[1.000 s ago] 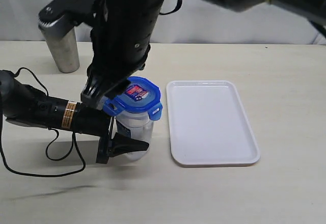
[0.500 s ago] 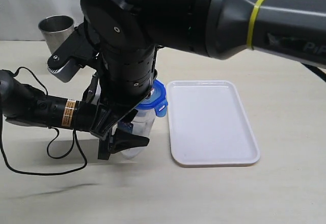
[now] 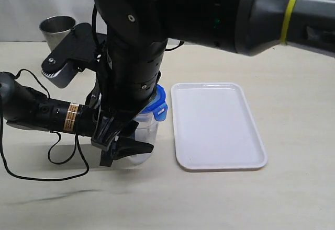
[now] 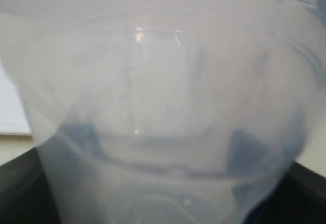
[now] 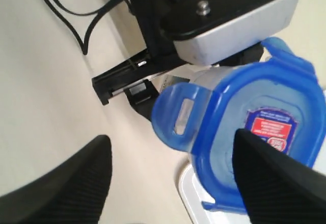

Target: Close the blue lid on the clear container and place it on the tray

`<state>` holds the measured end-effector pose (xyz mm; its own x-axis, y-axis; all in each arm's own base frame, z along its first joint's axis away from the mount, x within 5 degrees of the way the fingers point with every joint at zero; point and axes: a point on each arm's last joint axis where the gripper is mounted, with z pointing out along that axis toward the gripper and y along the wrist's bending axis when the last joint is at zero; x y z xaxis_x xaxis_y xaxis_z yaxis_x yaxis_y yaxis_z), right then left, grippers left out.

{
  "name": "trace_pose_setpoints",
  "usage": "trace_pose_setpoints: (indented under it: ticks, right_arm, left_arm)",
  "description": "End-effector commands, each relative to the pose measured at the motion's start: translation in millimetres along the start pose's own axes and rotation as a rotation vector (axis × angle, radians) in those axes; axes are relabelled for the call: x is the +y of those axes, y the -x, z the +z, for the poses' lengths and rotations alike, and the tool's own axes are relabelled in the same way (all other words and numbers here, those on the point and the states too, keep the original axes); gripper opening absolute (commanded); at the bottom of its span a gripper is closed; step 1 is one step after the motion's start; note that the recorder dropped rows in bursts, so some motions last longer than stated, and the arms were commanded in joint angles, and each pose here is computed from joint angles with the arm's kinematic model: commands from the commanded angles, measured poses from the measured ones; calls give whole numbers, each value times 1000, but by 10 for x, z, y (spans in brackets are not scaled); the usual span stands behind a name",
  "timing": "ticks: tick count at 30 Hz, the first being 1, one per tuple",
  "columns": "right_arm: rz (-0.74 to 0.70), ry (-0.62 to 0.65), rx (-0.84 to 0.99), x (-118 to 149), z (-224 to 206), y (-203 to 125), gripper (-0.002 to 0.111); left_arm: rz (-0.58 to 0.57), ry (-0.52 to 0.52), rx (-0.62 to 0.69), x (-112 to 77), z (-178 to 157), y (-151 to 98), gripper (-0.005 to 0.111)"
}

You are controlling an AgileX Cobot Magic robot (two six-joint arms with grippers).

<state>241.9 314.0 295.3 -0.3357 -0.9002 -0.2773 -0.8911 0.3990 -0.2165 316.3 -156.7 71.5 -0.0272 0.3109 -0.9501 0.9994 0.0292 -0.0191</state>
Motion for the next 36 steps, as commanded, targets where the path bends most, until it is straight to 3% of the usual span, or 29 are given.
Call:
trace_pose_setpoints:
  ticks: [1, 5, 7, 10, 14, 29, 36]
  right_arm:
    - [27, 1, -126, -30, -236, 26, 64]
    - [17, 84, -190, 42, -326, 53, 64]
    - [29, 59, -195, 18, -312, 63, 63]
    - [67, -93, -115, -112, -144, 47, 52]
    - [61, -82, -43, -85, 90, 57, 40]
    - [53, -107, 187, -36, 708, -7, 40]
    - [-59, -254, 212, 92, 779, 59, 40]
  left_arm:
    - [3, -9, -37, -1, 1, 62, 0]
    - [3, -9, -37, -1, 1, 62, 0]
    - [3, -9, -37, -1, 1, 62, 0]
    - [0, -11, -37, -3, 1, 61, 0]
    - [0, -11, -37, -3, 1, 61, 0]
    - [0, -10, -37, -2, 1, 62, 0]
    - [-5, 0, -42, 7, 1, 66, 0]
